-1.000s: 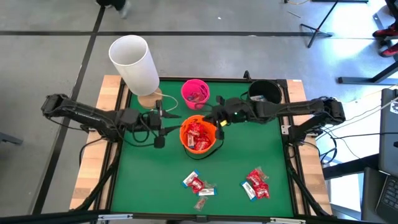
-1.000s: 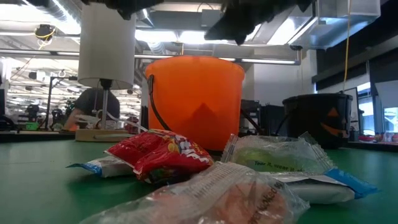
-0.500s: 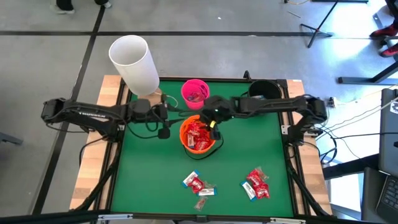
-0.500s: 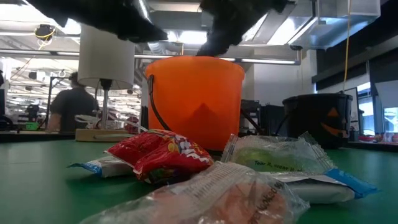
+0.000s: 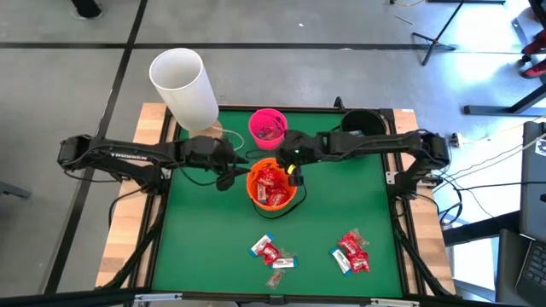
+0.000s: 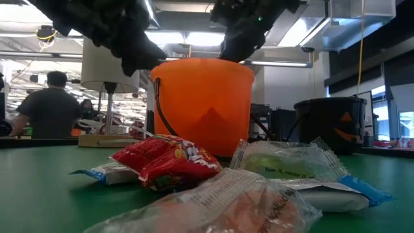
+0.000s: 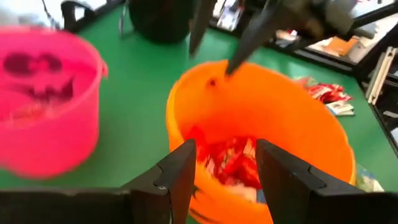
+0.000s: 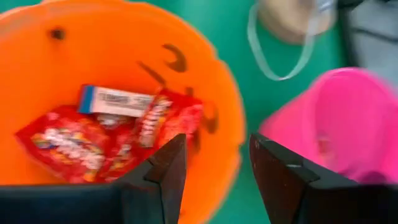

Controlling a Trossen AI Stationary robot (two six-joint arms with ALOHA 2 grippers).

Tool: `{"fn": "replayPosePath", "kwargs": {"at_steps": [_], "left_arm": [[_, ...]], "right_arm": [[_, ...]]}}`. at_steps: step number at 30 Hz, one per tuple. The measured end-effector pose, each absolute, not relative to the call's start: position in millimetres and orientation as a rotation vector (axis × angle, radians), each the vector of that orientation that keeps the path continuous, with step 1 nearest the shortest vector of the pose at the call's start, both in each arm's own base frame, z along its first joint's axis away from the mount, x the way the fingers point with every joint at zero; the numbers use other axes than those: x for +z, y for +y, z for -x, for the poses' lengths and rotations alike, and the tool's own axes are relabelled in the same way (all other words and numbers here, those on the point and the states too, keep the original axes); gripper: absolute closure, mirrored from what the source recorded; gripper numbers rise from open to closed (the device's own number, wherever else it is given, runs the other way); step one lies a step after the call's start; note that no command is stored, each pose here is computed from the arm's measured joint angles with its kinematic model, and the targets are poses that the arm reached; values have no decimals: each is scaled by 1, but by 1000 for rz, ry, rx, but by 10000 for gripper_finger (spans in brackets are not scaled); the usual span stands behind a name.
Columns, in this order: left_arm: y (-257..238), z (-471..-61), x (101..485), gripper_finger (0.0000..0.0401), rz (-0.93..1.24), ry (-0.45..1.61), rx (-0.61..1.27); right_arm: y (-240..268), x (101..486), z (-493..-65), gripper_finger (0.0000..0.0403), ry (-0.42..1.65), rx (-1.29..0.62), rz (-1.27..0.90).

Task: Sort candy
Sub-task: Remove the white candy from the orange bin

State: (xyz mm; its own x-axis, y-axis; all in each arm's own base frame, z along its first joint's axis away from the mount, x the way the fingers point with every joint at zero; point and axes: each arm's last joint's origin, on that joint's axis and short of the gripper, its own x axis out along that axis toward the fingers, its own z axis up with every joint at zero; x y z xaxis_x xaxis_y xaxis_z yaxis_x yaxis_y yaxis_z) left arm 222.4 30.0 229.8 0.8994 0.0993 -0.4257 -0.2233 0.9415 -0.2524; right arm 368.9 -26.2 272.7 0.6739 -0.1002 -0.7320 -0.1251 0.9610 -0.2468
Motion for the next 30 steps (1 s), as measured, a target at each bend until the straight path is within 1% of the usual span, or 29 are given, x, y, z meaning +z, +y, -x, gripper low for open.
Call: {"fn": "replayPosePath", "kwargs": {"at_steps": [9,14,19,21,23,27,28,30], "left_arm": [[32,-234,207,244,441,520,239],[31,-239,200,244,509,536,220],[32,-242,194,248,535,565,243],[32,-242,192,262,530,577,256],[31,-242,192,288,518,576,261],[31,-243,194,369,496,558,238],[30,-244,195,384,486,549,227],[26,-245,197,393,456,529,203]], "right_arm": [[-27,299,-354,230,780,-49,344],[-27,302,-351,230,772,-51,344],[-27,302,-351,230,777,-51,344],[-27,302,-351,230,777,-51,343],[-27,302,-351,230,773,-55,333],[-27,303,-352,230,759,-63,320],[-27,303,-352,230,757,-64,320],[-27,303,-353,230,752,-65,320]]}}
